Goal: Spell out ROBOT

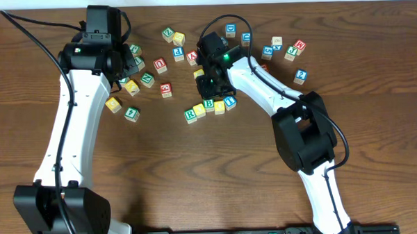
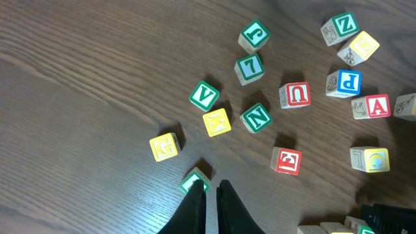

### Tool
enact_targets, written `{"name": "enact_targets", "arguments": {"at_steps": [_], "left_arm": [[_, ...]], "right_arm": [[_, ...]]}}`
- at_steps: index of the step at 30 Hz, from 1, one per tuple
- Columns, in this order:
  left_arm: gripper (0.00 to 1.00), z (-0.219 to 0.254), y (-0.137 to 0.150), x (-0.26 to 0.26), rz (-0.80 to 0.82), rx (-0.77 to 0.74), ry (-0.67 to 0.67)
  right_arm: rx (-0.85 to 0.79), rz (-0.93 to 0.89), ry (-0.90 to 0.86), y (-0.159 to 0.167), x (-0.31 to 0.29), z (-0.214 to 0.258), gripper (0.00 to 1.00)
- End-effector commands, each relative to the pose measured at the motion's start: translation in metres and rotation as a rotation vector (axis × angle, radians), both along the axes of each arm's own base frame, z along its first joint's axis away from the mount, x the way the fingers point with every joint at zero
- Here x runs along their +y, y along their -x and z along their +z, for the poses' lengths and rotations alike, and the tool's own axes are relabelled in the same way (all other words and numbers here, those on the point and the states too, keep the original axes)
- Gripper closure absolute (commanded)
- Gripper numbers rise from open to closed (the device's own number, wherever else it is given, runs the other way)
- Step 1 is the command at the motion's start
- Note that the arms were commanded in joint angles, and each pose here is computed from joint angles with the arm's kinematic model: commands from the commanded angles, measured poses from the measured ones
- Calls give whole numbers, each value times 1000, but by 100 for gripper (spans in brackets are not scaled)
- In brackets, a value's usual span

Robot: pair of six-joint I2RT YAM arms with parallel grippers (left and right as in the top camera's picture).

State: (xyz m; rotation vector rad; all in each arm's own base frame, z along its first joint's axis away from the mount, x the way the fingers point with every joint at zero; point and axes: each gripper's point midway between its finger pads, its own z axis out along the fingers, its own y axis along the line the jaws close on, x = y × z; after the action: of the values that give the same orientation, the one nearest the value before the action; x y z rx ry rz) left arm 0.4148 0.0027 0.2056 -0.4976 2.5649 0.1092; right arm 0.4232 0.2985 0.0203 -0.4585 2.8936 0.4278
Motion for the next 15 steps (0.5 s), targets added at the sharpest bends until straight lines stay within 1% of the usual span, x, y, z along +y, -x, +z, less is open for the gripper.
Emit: {"name": "enact_targets", "arguments": {"at_steps": [1, 6, 15], "left_arm": [[92, -9, 1, -1, 14, 26, -2], [92, -18, 1, -7, -3, 51, 26], [92, -20, 1, -7, -2, 57, 26]], "right_arm": [[25, 4, -1, 7, 6, -5, 86], [52, -4, 13, 13, 4, -7, 88], [84, -11, 21, 20, 2, -8, 87]]}}
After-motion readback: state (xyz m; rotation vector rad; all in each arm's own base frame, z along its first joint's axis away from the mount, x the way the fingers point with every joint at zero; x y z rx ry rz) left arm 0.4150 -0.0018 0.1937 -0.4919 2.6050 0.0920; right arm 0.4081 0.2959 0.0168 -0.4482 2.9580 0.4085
